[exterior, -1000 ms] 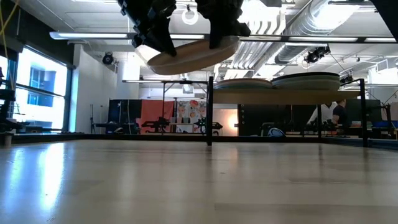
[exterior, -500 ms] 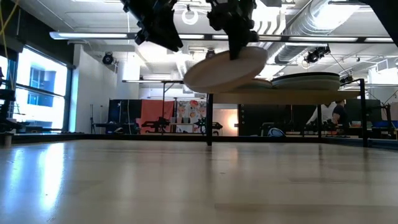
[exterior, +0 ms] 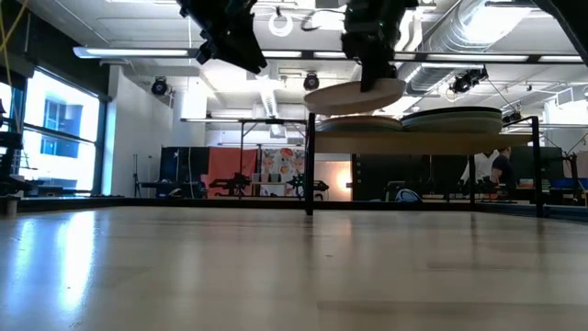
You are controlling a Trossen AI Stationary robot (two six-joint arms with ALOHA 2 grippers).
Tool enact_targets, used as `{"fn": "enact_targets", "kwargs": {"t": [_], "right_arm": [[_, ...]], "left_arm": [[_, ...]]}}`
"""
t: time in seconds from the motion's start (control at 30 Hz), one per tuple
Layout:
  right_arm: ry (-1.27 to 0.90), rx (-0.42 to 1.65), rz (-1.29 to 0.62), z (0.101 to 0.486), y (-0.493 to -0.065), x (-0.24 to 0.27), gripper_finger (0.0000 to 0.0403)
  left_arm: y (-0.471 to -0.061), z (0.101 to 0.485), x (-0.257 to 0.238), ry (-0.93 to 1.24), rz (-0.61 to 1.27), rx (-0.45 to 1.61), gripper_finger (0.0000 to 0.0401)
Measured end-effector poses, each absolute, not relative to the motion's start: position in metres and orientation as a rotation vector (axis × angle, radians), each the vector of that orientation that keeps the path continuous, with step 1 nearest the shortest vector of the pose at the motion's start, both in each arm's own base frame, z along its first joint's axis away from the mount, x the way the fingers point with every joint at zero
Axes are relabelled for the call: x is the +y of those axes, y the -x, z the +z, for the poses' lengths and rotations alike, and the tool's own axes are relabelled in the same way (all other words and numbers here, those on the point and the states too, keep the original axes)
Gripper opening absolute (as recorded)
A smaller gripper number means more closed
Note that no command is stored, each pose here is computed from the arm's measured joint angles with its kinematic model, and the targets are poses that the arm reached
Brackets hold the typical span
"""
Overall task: Place and stack plates onto a shelf
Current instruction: Stack the gray plate on top of the brown plate on the shelf
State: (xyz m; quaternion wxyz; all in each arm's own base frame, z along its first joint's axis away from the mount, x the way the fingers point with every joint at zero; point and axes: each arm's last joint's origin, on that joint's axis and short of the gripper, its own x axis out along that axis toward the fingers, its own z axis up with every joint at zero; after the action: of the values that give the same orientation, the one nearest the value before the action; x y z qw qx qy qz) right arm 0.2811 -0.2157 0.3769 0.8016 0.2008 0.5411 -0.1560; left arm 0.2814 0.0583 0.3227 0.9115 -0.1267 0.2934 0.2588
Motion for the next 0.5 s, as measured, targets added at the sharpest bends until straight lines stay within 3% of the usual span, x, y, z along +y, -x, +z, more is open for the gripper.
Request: {"fn": "enact_targets", "kwargs": {"t": [0.27, 0.5], "right_arm": [[-0.603, 0.941, -0.408, 0.382, -0.223, -0.285, 0.0000], [-0.696, 0.899, -0.520, 0.378, -0.196, -0.311, 0.0000]], "left_arm": [[-0.280, 0.323, 0.065, 0.268, 0.555, 0.602, 0.0092], [-0.278, 0.323, 0.071, 0.276, 0.580, 0.600, 0.0092]]}}
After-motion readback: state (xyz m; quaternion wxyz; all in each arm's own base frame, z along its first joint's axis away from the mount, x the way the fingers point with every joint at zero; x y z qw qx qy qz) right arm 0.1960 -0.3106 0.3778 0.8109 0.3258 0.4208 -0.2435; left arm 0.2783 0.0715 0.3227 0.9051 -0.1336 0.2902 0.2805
